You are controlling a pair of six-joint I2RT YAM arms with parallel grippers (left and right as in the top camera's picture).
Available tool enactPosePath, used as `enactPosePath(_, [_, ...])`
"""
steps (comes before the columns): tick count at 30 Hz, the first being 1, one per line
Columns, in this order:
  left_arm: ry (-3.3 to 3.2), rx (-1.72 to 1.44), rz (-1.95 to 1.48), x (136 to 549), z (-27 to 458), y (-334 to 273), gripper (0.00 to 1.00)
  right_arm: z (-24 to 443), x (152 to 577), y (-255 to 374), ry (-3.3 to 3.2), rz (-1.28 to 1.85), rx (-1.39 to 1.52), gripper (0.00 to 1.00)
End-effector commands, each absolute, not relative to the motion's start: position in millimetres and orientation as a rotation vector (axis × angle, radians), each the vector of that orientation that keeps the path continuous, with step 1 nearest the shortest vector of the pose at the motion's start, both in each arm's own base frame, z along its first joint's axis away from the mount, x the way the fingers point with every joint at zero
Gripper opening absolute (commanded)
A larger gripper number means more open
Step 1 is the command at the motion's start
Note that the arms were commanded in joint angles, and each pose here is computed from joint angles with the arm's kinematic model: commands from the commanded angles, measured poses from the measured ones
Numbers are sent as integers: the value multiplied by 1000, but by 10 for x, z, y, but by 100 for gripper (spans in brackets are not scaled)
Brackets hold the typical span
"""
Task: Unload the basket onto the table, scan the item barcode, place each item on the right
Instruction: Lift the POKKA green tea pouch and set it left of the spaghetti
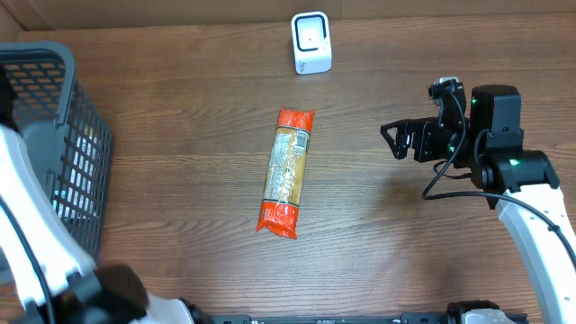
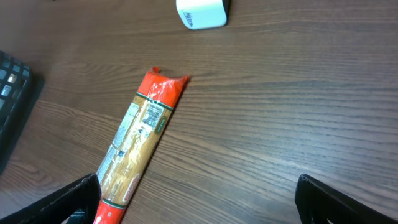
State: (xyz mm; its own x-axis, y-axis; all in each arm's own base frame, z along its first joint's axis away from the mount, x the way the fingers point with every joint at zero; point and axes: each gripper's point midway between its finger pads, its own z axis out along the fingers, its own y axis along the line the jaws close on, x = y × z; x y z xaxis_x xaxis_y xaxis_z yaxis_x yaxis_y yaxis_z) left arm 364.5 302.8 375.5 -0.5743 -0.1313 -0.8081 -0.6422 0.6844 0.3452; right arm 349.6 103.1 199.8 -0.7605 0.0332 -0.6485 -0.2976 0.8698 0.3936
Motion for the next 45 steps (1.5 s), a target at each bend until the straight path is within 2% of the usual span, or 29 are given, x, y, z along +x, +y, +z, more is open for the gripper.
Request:
enactPosePath(1, [1914,-699,713,3394,4316,2673,4,2101,3528,1054,2335,638,-204,100])
enactPosePath(6, [1937,-742,353,3341,4299,1922,4,2102,3524,1059,2335,642,-205,100])
enactPosePath(10, [2125,-676,-125,3507,3921,1069,4,2102,3525,1059,2335,642,-205,100])
enactPosePath(13, [2320,-591,-294,3587,3446,574,4,2101,3524,1059,2336,642,-205,100])
enactPosePath(24, [2848,-350,-347,3711,1514,-489,4,2102,3526,1058,2335,641,-205,100])
enactPosePath(29, [2996,-229,-326,3705,804,-878,4,2102,3525,1058,2335,641,-205,100])
enactPosePath(31, [3026,-206,-307,3693,682,-935,5,2102,3525,1058,2335,641,-205,100])
enactPosePath(33, [3041,-192,-294,3689,612,-965,10,2102,3525,1058,2335,641,-205,100])
enactPosePath(35, [3040,-189,-279,3699,594,-963,24,2102,3525,1058,2335,641,-205,100])
enactPosePath(38, [3023,-188,-280,3749,659,-963,39,2102,3525,1058,2335,641,-205,100])
enactPosePath(40, [3007,-184,-283,3802,747,-970,44,2102,3525,1058,2335,641,-205,100])
enactPosePath(45, [2949,-174,-296,3986,1232,-1000,45,2101,3524,1058,2336,641,-205,100])
